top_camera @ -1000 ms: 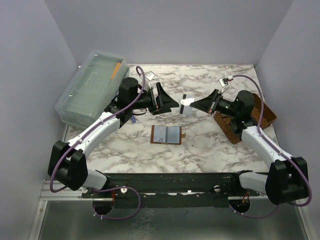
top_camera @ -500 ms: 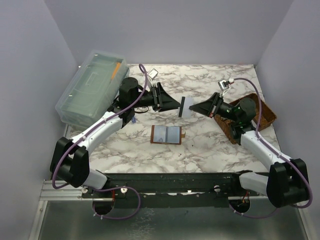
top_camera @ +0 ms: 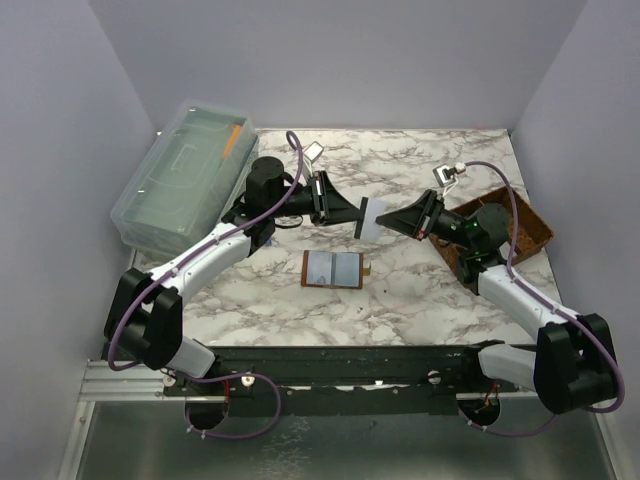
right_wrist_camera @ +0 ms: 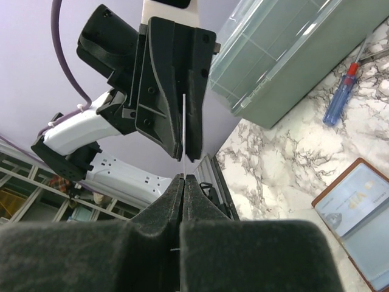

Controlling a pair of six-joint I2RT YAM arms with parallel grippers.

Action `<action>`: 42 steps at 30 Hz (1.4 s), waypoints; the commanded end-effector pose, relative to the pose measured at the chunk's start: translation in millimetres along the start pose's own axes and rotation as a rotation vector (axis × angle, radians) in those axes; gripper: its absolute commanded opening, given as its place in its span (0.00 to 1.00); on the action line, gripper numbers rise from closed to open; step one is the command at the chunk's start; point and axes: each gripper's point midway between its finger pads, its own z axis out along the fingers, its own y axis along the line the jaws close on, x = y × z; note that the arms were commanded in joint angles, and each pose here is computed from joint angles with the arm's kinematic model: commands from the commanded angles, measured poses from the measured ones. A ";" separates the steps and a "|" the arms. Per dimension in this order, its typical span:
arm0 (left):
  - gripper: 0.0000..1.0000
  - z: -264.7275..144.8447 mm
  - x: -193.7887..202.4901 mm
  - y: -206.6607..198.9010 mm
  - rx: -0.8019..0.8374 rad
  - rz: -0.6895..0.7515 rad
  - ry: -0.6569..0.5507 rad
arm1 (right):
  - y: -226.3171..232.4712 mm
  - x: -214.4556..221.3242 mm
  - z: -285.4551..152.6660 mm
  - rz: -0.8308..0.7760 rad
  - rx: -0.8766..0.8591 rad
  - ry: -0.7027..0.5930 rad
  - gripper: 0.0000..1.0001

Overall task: Put the credit cards into the card holder
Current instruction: Pick up the credit card from the storage box, then insert the credit card into the card holder.

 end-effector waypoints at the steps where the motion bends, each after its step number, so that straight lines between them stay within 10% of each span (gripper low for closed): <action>1: 0.09 1.1 2.3 -3.4 0.022 0.042 0.010 | -5.0 0.2 3.8 -0.001 0.004 -0.038 0.00; 12: 0.00 -60.9 22.9 111.6 -0.548 0.155 0.107 | -96.4 28.5 -15.5 -0.003 0.411 0.049 0.54; 27: 0.00 -62.8 46.2 181.8 -0.579 0.005 0.221 | -178.5 107.7 15.4 0.147 0.492 0.337 0.10; 42: 0.00 -55.8 65.4 221.3 -0.575 -0.085 0.301 | -221.8 144.3 -2.0 0.236 0.585 0.390 0.04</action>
